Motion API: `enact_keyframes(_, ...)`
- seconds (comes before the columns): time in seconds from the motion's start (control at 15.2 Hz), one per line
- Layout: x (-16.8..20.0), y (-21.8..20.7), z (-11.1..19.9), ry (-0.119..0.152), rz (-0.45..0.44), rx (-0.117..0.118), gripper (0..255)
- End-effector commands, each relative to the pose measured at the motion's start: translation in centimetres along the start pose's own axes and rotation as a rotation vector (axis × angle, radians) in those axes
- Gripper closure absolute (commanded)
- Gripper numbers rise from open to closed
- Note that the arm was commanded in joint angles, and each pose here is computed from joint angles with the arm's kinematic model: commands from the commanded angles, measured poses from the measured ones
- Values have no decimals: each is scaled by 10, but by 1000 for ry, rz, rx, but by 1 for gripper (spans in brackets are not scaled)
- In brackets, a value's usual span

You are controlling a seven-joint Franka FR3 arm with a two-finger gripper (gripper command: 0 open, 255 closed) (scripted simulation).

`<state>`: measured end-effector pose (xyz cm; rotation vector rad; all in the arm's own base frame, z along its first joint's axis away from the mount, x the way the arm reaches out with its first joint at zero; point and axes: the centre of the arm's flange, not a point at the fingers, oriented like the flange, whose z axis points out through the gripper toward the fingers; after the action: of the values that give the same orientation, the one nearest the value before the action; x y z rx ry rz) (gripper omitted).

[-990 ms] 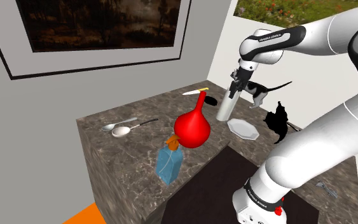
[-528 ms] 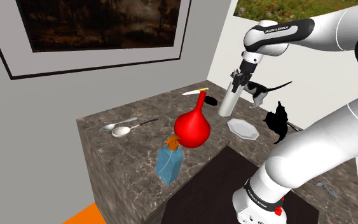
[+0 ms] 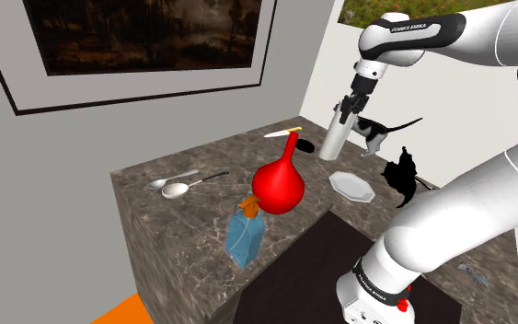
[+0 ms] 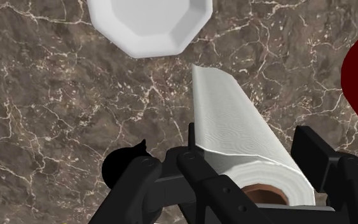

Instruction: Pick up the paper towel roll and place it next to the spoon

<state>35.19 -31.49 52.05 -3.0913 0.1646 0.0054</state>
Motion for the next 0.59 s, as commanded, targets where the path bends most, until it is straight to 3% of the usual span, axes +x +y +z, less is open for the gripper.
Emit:
enact_keyframes(0.0, 0, -1, -10, 0, 0, 0, 255)
enact_keyframes(0.53, -1, -3, -53, 0, 0, 0, 255)
